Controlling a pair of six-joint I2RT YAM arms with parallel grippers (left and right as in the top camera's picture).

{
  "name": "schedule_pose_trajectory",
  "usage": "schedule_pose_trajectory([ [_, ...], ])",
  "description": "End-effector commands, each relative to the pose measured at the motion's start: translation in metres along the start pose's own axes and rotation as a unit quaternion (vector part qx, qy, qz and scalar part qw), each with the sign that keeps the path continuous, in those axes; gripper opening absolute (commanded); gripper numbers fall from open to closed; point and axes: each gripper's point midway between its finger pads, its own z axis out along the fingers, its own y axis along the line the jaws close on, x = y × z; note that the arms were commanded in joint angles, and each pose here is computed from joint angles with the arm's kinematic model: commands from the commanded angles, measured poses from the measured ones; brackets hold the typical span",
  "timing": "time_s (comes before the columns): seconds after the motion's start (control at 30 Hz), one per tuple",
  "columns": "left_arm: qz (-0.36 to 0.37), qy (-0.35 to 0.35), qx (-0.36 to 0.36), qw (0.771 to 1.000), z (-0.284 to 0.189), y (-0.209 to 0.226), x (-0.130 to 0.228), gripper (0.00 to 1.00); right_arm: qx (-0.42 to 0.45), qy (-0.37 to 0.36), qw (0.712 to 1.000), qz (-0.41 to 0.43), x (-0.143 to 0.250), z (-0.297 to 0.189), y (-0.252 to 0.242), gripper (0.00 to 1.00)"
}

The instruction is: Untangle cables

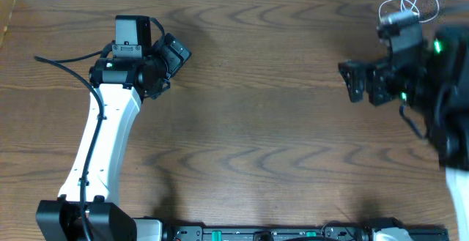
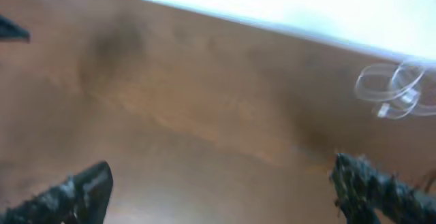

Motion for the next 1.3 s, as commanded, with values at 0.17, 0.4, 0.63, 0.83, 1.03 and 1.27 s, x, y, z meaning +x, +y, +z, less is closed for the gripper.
schedule_pose_trajectory([
  [0.17,0.007,-0.011,0.005,1.0,-0.007,-0.004,-0.005,0.98,0.05,-0.138,0.988,-0.042,0.038,-0.024,-0.003,0.99],
  [0.4,0.007,-0.011,0.004,1.0,-0.007,-0.004,-0.005,0.98,0.085,-0.23,0.968,-0.055,0.081,-0.035,-0.003,0.99],
  [0.63,0.007,-0.011,0.005,1.0,-0.007,-0.004,-0.005,0.98,0.081,-0.287,0.952,-0.066,0.118,-0.031,0.004,0.99],
  [0.83,0.007,-0.011,0.005,1.0,-0.007,-0.004,-0.005,0.98,0.083,-0.306,0.946,-0.07,0.14,-0.014,0.003,0.99],
  [1.03,0.007,-0.011,0.004,1.0,-0.007,-0.004,-0.005,0.98,0.067,-0.319,0.942,-0.076,0.162,0.01,0.007,0.99],
  [1.27,0.007,-0.011,0.005,1.0,-0.007,-0.004,-0.005,0.98,0.056,-0.259,0.963,-0.054,0.194,0.033,0.006,0.99],
])
